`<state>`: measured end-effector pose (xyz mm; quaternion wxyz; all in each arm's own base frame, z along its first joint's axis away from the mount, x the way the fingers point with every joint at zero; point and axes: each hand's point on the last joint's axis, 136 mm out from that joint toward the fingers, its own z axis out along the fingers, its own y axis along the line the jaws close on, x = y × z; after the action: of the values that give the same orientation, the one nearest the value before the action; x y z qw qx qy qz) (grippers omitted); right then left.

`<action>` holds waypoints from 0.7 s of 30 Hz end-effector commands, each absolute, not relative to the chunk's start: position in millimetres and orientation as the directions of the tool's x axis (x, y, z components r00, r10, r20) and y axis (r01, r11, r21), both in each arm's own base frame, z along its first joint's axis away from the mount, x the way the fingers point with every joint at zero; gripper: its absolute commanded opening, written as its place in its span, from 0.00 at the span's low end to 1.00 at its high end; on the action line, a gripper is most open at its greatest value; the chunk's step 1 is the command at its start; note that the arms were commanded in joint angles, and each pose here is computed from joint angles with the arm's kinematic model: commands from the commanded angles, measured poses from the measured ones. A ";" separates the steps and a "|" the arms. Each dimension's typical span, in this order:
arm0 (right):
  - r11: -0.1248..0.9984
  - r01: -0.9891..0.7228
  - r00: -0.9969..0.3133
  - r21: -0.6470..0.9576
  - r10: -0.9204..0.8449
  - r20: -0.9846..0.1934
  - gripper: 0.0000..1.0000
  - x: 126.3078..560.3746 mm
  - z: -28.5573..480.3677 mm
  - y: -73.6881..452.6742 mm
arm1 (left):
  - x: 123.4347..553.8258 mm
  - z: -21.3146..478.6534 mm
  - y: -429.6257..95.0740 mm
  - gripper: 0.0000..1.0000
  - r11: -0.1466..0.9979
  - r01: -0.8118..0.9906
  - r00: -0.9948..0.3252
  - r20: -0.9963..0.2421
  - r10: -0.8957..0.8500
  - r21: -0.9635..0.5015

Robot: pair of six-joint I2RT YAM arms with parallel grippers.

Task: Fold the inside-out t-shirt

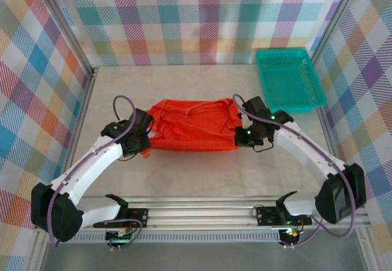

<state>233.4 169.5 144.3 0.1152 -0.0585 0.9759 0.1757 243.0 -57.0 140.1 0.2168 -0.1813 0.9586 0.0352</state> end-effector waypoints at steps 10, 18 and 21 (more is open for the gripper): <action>0.930 -0.003 -1.000 0.368 -0.001 -0.006 0.43 163.2 97.1 152.0 | 212.9 95.0 -88.2 0.19 0.947 -0.306 -0.911 -0.257 -0.321 -0.098; 0.945 -0.051 -0.970 0.322 0.029 -0.239 0.57 250.3 136.5 165.1 | 275.4 175.0 -97.2 0.62 0.973 -0.220 -0.855 -0.466 -0.227 -0.071; 0.942 -0.022 -0.960 0.334 0.073 -0.269 0.56 293.8 135.9 169.8 | 309.1 184.3 -139.2 0.62 0.967 -0.145 -0.855 -0.465 -0.229 -0.209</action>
<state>254.3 169.8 135.1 0.1025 0.0018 0.9794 0.1741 285.6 -109.4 178.4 0.2414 -0.1312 0.9607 -0.0400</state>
